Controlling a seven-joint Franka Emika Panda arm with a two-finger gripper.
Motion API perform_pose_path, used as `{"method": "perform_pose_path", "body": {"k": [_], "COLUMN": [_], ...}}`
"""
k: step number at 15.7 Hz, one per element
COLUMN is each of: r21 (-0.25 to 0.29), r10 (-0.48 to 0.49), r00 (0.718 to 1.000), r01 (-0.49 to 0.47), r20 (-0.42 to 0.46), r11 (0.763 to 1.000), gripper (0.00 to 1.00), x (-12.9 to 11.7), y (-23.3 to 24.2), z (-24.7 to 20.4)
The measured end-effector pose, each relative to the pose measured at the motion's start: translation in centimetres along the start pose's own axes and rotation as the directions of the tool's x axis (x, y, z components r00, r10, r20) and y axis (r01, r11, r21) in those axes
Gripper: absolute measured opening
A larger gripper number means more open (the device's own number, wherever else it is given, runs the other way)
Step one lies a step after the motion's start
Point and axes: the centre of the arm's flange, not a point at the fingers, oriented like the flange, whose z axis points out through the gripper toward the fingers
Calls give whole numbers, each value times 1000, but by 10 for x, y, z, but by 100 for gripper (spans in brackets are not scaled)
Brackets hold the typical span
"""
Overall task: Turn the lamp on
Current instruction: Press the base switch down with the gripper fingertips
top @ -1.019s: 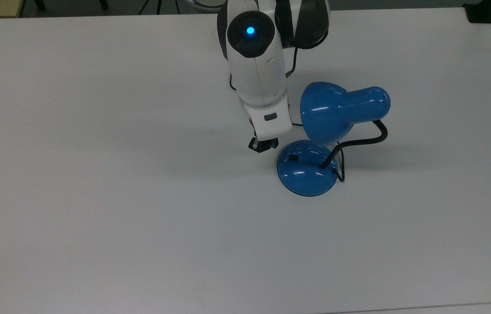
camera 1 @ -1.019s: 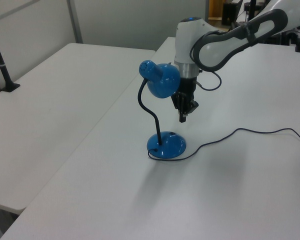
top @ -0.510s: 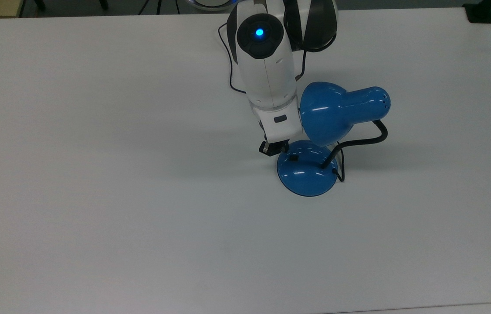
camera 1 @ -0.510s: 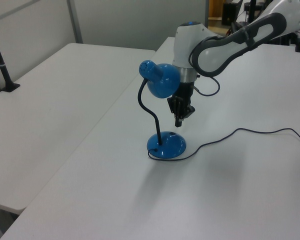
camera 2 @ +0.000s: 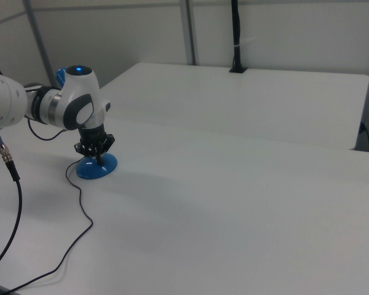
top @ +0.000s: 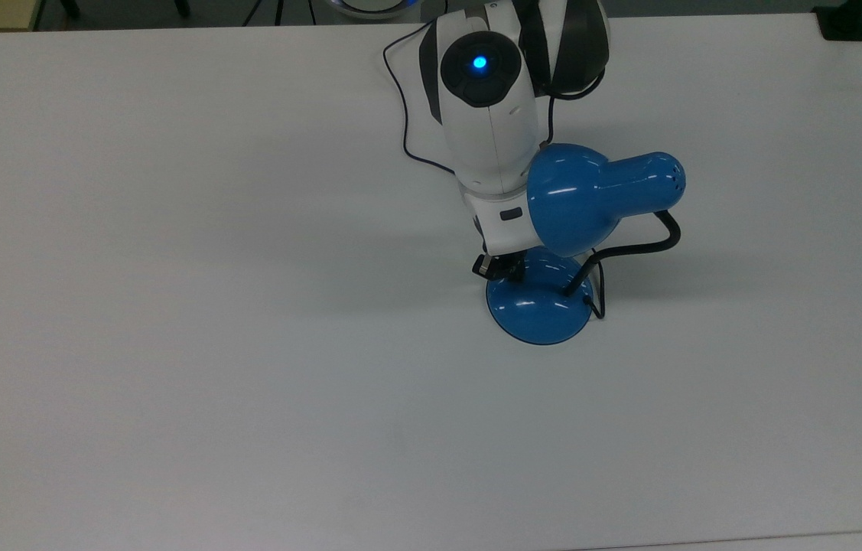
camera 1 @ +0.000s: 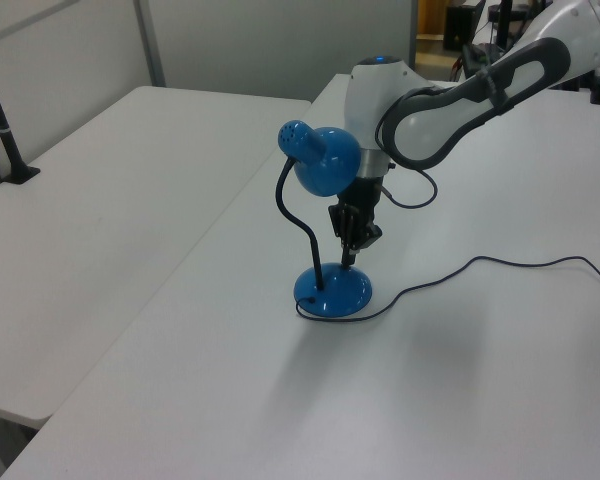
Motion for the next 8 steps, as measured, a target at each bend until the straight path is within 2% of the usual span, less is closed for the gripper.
{"method": "perform_pose_path", "body": {"k": [8], "r21": [-12], "r10": [23], "r00": [1000], "r01": [-23], "r20": [-11], "r11": [1000], "gripper": [0], "x": [3], "y": [0], "z": [2]}}
